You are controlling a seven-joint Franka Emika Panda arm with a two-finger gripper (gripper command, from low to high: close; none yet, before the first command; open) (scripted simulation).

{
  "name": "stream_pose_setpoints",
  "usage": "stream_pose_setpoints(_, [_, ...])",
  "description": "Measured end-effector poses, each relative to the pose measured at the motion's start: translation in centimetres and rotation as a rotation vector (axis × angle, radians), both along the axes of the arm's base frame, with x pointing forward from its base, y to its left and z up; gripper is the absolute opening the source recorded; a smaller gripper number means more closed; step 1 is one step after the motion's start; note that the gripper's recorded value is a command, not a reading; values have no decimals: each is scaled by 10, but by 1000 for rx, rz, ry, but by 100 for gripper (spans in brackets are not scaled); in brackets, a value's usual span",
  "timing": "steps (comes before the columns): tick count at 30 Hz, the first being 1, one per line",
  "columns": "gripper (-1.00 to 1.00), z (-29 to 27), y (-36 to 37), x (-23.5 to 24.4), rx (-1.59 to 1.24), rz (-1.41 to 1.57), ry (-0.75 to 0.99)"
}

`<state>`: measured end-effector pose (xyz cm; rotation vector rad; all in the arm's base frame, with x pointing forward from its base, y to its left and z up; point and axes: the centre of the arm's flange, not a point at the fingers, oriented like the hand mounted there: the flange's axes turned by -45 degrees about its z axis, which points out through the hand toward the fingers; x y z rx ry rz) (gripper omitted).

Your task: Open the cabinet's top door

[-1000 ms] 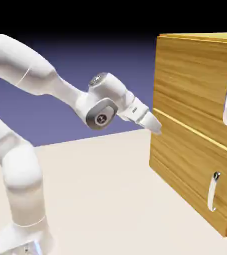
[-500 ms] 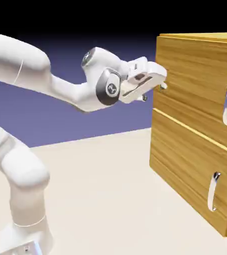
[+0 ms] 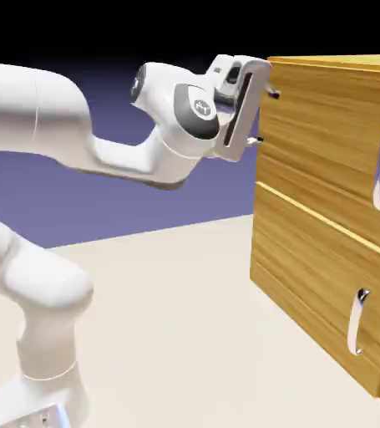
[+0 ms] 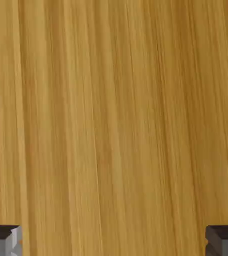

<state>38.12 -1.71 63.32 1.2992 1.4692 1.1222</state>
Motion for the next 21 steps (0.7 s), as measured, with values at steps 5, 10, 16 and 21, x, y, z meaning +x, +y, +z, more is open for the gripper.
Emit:
stream_pose_setpoints(5, [100, 4, -21, 3, -215, 42, -82])
stream_pose_setpoints(10, [100, 1, -45, 10, -431, 68, -152])
stream_pose_setpoints(16, [100, -12, -76, 24, -694, 86, -217])
stream_pose_setpoints(21, [100, -31, -103, 40, -917, 96, -254])
